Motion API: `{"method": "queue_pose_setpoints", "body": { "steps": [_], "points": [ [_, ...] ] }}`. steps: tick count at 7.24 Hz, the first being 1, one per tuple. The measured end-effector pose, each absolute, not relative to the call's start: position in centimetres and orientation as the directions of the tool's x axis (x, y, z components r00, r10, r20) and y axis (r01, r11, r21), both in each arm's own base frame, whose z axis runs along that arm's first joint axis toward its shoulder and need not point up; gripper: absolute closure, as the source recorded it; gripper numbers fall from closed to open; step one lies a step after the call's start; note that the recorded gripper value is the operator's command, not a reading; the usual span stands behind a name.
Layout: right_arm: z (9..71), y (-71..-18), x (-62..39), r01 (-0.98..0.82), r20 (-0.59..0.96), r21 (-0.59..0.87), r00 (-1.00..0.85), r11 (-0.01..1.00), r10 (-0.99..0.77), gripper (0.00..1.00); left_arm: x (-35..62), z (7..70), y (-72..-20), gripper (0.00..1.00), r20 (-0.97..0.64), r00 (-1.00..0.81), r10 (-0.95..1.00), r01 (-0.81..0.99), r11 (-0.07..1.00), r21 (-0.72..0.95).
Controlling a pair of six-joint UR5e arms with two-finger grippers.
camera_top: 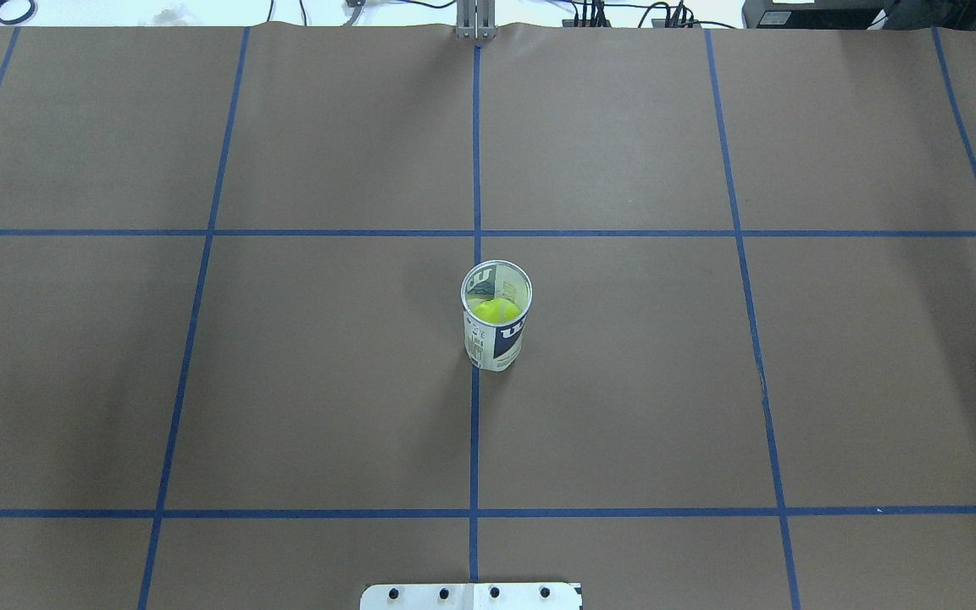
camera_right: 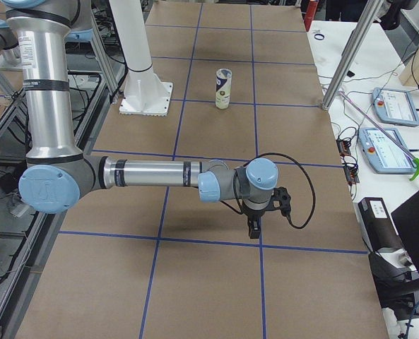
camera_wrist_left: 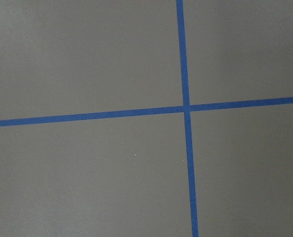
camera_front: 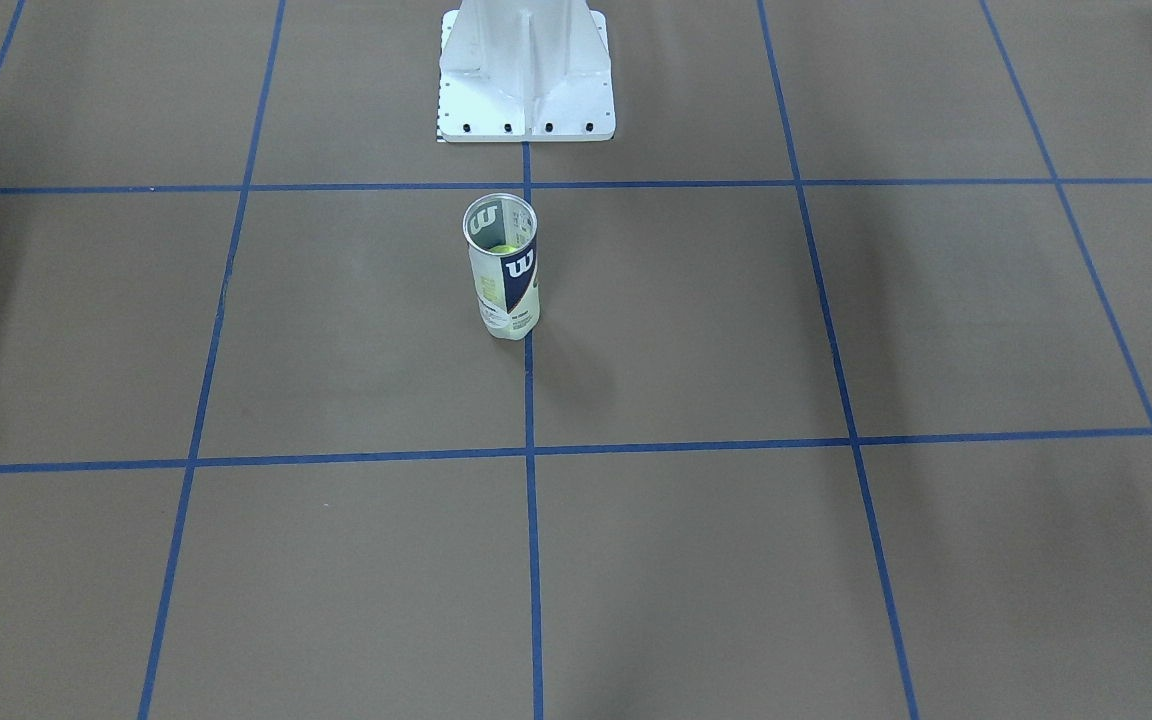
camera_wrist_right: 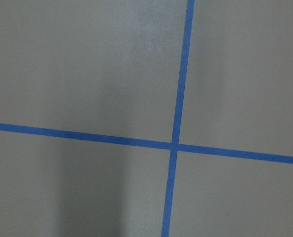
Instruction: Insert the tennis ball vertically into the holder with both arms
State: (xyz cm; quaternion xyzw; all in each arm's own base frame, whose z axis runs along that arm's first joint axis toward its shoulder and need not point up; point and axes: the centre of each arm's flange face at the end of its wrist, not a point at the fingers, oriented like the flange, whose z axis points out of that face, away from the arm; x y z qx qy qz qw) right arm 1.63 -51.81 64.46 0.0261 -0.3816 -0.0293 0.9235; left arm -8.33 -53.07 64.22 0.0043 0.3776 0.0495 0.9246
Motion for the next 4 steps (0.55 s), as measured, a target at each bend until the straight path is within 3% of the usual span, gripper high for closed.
{"method": "queue_pose_setpoints", "body": {
  "steps": [4],
  "points": [
    [66.3,-49.8,2.5,0.023,0.700,0.036,0.713,0.999,-0.042,0.01,-8.3,63.9,-53.1,0.00,-0.690,0.714,0.122,-0.096,0.992,0.077]
  ]
}}
